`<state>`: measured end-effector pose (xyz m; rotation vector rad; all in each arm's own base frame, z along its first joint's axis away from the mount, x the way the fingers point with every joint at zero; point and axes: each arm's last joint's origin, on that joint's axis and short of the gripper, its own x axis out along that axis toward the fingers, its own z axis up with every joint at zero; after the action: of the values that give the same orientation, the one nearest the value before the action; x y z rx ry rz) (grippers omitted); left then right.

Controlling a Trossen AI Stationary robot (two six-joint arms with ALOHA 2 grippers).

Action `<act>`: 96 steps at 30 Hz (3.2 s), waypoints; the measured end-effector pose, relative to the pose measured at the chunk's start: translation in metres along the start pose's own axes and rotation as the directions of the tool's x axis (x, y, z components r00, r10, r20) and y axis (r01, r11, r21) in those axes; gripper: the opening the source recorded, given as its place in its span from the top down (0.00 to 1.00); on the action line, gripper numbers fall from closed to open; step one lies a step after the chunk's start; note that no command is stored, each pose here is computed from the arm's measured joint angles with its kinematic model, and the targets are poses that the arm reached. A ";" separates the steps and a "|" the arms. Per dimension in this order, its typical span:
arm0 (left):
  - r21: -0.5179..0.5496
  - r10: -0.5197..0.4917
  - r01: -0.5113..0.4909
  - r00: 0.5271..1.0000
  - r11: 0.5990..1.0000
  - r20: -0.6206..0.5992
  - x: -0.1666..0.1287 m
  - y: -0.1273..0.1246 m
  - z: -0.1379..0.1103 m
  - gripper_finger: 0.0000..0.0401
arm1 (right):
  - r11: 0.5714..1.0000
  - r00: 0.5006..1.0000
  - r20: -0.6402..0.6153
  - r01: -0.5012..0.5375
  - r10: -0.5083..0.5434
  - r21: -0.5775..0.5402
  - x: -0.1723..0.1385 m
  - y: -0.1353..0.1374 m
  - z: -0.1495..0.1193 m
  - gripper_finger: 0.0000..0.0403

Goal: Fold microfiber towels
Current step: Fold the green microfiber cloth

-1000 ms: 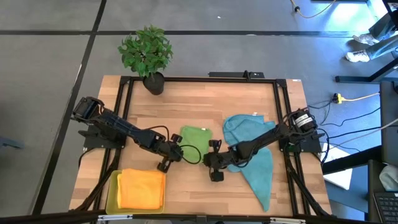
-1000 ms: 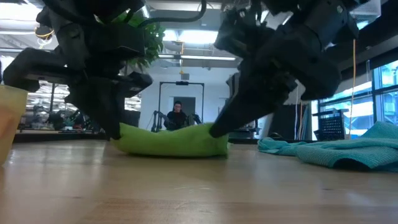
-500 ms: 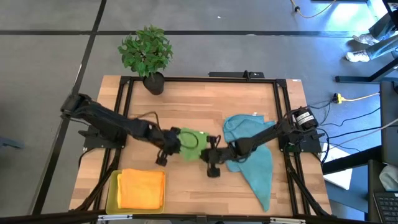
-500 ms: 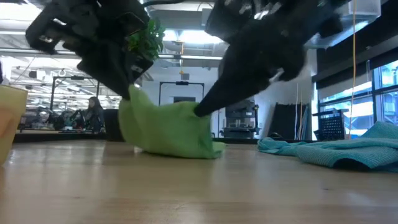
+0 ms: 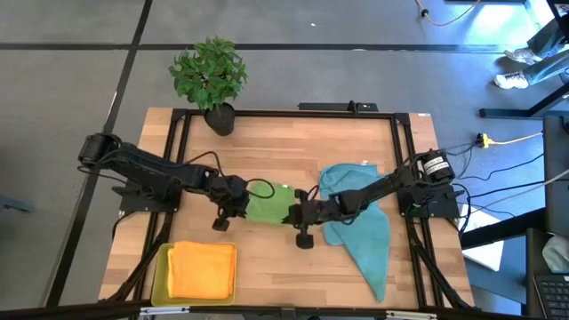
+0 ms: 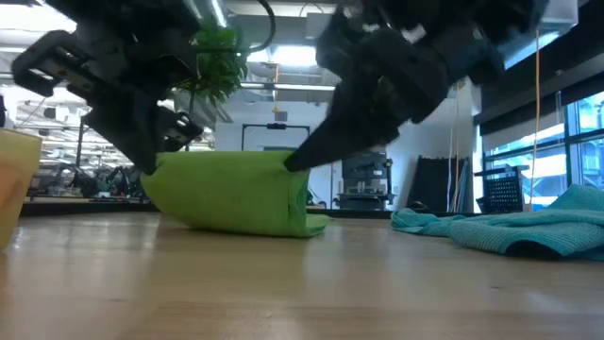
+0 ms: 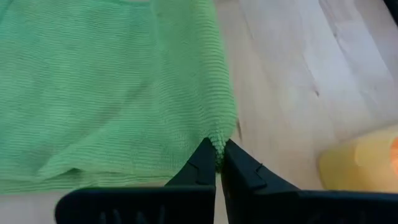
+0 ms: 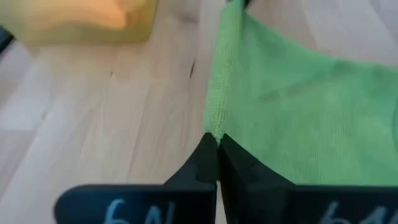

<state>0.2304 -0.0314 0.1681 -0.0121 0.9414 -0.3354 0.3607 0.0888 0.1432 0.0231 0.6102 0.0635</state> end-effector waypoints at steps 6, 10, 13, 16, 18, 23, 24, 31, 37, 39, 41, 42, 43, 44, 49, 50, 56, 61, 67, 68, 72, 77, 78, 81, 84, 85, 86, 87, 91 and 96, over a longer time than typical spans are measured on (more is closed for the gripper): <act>0.006 -0.053 0.053 0.998 0.999 0.026 0.004 -0.020 0.004 1.00 | 0.993 0.984 0.156 -0.094 0.081 0.078 -0.008 0.009 -0.024 1.00; 0.042 -0.097 0.095 0.994 0.995 0.039 0.003 -0.031 0.010 1.00 | 0.990 0.980 0.160 -0.128 0.118 0.053 -0.010 0.023 -0.021 1.00; 0.059 -0.086 0.083 0.996 0.995 0.040 0.001 -0.027 0.012 1.00 | 0.991 0.983 0.151 -0.117 0.107 0.061 -0.008 0.019 -0.019 1.00; 0.049 -0.055 0.053 0.998 0.997 0.032 -0.001 -0.016 0.011 1.00 | 0.991 0.992 0.114 -0.074 0.061 0.110 -0.005 0.001 -0.020 1.00; 0.029 -0.024 0.024 1.000 0.999 0.019 -0.003 -0.005 0.009 1.00 | 0.990 0.996 0.089 -0.036 0.023 0.138 -0.003 -0.011 -0.021 1.00; -0.022 0.026 -0.025 0.999 0.999 0.028 -0.011 0.027 0.005 1.00 | 0.980 0.998 0.067 0.010 -0.024 0.196 -0.001 -0.030 -0.021 1.00; -0.031 0.030 -0.029 0.999 0.999 0.033 -0.013 0.033 0.005 1.00 | 0.977 0.997 0.067 0.015 -0.030 0.213 -0.001 -0.033 -0.021 1.00; -0.088 -0.032 0.036 0.998 0.995 0.055 -0.019 0.051 -0.001 1.00 | 0.974 0.996 0.089 -0.007 -0.014 0.228 -0.001 -0.027 -0.019 1.00; -0.044 -0.134 0.135 0.990 0.990 0.038 -0.010 0.019 0.006 1.00 | 0.978 0.992 0.106 -0.093 0.074 0.185 -0.006 0.007 -0.021 1.00; -0.010 -0.169 0.170 0.984 0.985 0.048 -0.009 0.005 0.010 1.00 | 0.976 0.987 0.128 -0.124 0.101 0.180 -0.007 0.016 -0.020 1.00; 0.015 -0.195 0.194 0.978 0.981 0.070 -0.009 -0.006 0.013 1.00 | 0.971 0.982 0.142 -0.153 0.128 0.183 -0.009 0.022 -0.020 1.00; 0.024 -0.205 0.204 0.975 0.979 0.081 -0.009 -0.010 0.015 1.00 | 0.968 0.979 0.144 -0.171 0.146 0.183 -0.009 0.024 -0.019 1.00; 0.029 -0.212 0.211 0.973 0.977 0.088 -0.010 -0.014 0.016 1.00 | 0.966 0.977 0.144 -0.183 0.157 0.184 -0.009 0.025 -0.019 1.00; 0.035 -0.219 0.216 0.971 0.976 0.093 -0.011 -0.017 0.017 1.00 | 0.964 0.976 0.144 -0.188 0.162 0.190 -0.009 0.025 -0.019 1.00; 0.038 -0.142 0.139 0.986 0.990 0.090 -0.017 -0.011 0.015 1.00 | 0.960 0.985 0.124 -0.148 0.121 0.236 -0.006 0.010 -0.019 0.99; 0.028 -0.127 0.125 0.988 0.992 0.085 -0.018 -0.005 0.014 1.00 | 0.959 0.987 0.118 -0.134 0.108 0.251 -0.005 0.003 -0.019 0.99; -0.065 -0.060 0.065 0.995 0.996 0.075 -0.025 0.035 0.000 1.00 | 0.944 0.996 0.088 -0.055 0.027 0.326 -0.001 -0.030 -0.019 0.99; -0.146 -0.006 0.019 0.996 0.989 0.090 -0.029 0.067 -0.016 1.00 | 0.928 0.998 0.049 0.014 -0.035 0.372 0.000 -0.052 -0.021 0.99; -0.202 -0.024 0.042 0.995 0.979 0.092 -0.019 0.095 -0.028 1.00 | 0.904 0.993 0.023 0.096 -0.116 0.417 0.000 -0.071 -0.026 0.99; -0.204 -0.027 0.044 0.996 0.978 0.089 -0.016 0.099 -0.030 1.00 | 0.900 0.992 0.014 0.111 -0.129 0.422 0.000 -0.074 -0.027 0.99; -0.235 -0.026 0.041 0.998 0.971 0.064 -0.005 0.109 -0.037 1.00 | 0.887 0.984 0.001 0.161 -0.179 0.434 -0.002 -0.084 -0.031 0.99; -0.248 -0.024 0.038 0.998 0.968 0.058 -0.003 0.112 -0.039 1.00 | 0.889 0.979 0.010 0.180 -0.203 0.422 -0.002 -0.094 -0.030 0.99; -0.251 -0.027 0.040 0.998 0.967 0.058 -0.003 0.111 -0.038 1.00 | 0.892 0.979 0.013 0.180 -0.204 0.414 -0.002 -0.094 -0.030 0.99; -0.255 -0.039 0.053 0.997 0.965 0.060 -0.003 0.104 -0.034 1.00 | 0.909 0.987 0.011 0.144 -0.161 0.392 -0.002 -0.088 -0.030 0.99; -0.227 -0.072 0.084 0.996 0.970 0.061 -0.001 0.090 -0.027 1.00 | 0.926 0.995 0.000 0.091 -0.098 0.368 -0.001 -0.070 -0.032 0.99; -0.216 -0.085 0.096 0.995 0.972 0.061 0.000 0.084 -0.024 1.00 | 0.930 0.997 -0.002 0.073 -0.077 0.361 -0.001 -0.062 -0.032 0.99; -0.205 -0.102 0.113 0.993 0.972 0.061 0.002 0.077 -0.021 1.00 | 0.931 0.998 -0.001 0.053 -0.057 0.362 -0.001 -0.054 -0.032 0.99; -0.187 -0.121 0.130 0.991 0.974 0.061 0.003 0.069 -0.018 1.00 | 0.931 0.999 0.000 0.032 -0.034 0.363 -0.001 -0.046 -0.033 0.99; -0.141 -0.184 0.189 0.982 0.972 0.052 0.008 0.034 -0.007 1.00 | 0.923 0.997 0.013 -0.081 0.082 0.376 -0.003 -0.010 -0.029 0.99; -0.023 -0.189 0.191 0.980 0.981 0.070 0.001 -0.002 0.003 1.00 | 0.932 0.988 0.052 -0.151 0.142 0.328 -0.004 0.016 -0.010 0.99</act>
<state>0.2328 -0.0336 0.1691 -0.1404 0.8799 -0.4945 0.3508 0.1049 0.1374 0.3970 0.5854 0.1045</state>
